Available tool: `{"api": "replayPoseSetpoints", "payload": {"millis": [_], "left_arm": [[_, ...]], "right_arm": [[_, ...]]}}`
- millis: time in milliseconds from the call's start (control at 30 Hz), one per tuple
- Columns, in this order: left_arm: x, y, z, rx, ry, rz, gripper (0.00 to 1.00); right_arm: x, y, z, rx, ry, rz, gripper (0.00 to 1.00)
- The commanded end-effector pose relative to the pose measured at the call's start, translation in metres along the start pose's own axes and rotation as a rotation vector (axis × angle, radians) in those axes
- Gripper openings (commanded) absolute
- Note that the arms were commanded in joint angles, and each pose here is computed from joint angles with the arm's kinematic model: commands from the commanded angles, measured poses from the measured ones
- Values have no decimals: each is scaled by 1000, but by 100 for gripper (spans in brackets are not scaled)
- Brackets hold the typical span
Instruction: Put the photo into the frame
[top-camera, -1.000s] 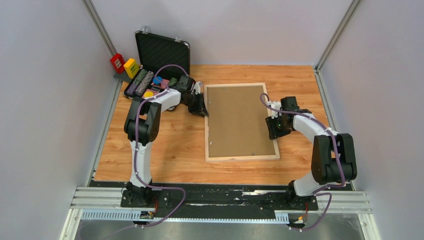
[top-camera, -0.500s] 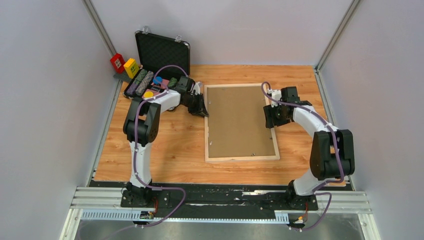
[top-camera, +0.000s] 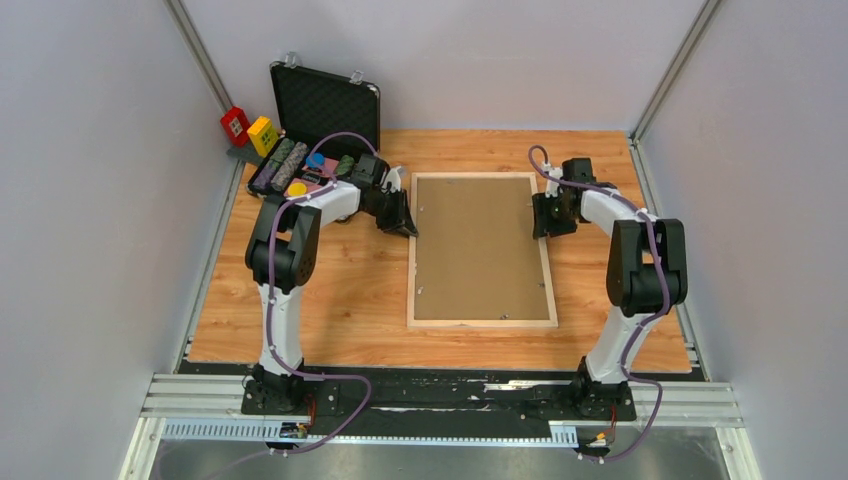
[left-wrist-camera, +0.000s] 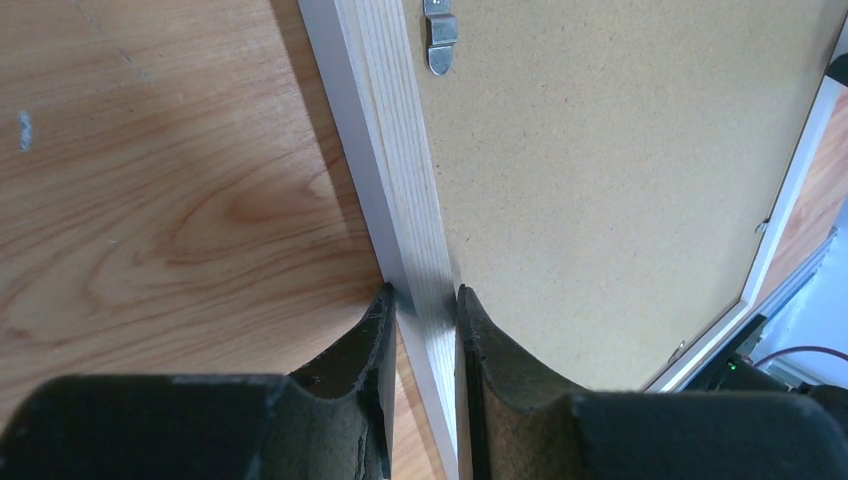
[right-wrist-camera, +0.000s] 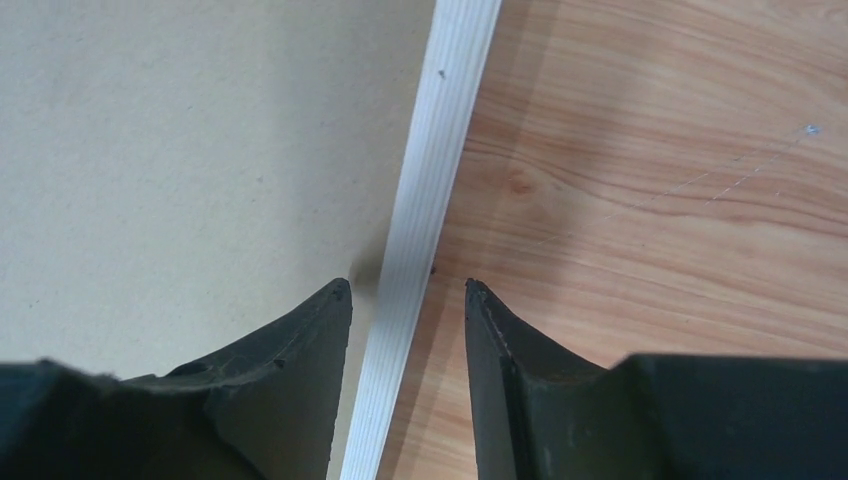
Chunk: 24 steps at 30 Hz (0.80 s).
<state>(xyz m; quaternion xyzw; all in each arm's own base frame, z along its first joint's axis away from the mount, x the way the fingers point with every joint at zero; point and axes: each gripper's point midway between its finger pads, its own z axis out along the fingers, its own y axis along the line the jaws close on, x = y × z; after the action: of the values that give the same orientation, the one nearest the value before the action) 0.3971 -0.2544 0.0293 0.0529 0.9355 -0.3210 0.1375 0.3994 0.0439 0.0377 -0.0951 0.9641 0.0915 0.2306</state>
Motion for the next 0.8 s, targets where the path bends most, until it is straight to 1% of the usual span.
{"api": "replayPoseSetpoints", "payload": {"millis": [0, 100, 233, 300, 367, 400, 433, 467, 500, 533, 567, 600, 633, 667, 700, 733, 767], "left_arm": [[21, -20, -7, 71, 61, 40, 0], [23, -23, -5, 85, 70, 42, 0], [27, -31, -1, 99, 82, 61, 0], [27, -36, 0, 105, 83, 75, 1], [26, -39, 0, 108, 84, 83, 9], [26, -40, 0, 109, 87, 84, 15], [24, -42, 0, 111, 85, 87, 19], [24, -42, 0, 115, 89, 88, 25], [22, -43, 0, 117, 88, 91, 28], [22, -44, 0, 120, 93, 91, 35], [19, -45, 0, 122, 92, 93, 39], [20, -46, 0, 121, 97, 93, 48], [18, -47, 1, 122, 96, 96, 52], [19, -46, 2, 120, 107, 96, 60], [19, -48, 2, 121, 111, 100, 64], [20, -49, 2, 127, 116, 107, 72], [21, -52, 2, 132, 123, 114, 76]], "right_arm": [[-18, -2, 7, -14, -44, 39, 43], [-13, -2, 13, -33, -33, 56, 37], [-6, 1, 16, -50, -27, 78, 23], [-3, -15, 11, -38, -39, 131, 15], [-1, -23, 7, -41, -49, 174, 9], [1, -27, 4, -42, -54, 198, 7], [2, -31, 2, -40, -60, 218, 5], [5, -35, -1, -39, -64, 238, 3], [8, -39, -2, -36, -67, 256, 1], [11, -43, -5, -33, -73, 273, 0], [14, -46, -7, -29, -78, 289, 0], [16, -48, -10, -29, -87, 303, 0], [19, -50, -11, -28, -89, 314, 0], [24, -52, -13, -28, -89, 325, 0], [26, -54, -15, -26, -94, 354, 0], [30, -58, -18, -23, -96, 381, 0], [30, -59, -20, -20, -106, 391, 0]]}}
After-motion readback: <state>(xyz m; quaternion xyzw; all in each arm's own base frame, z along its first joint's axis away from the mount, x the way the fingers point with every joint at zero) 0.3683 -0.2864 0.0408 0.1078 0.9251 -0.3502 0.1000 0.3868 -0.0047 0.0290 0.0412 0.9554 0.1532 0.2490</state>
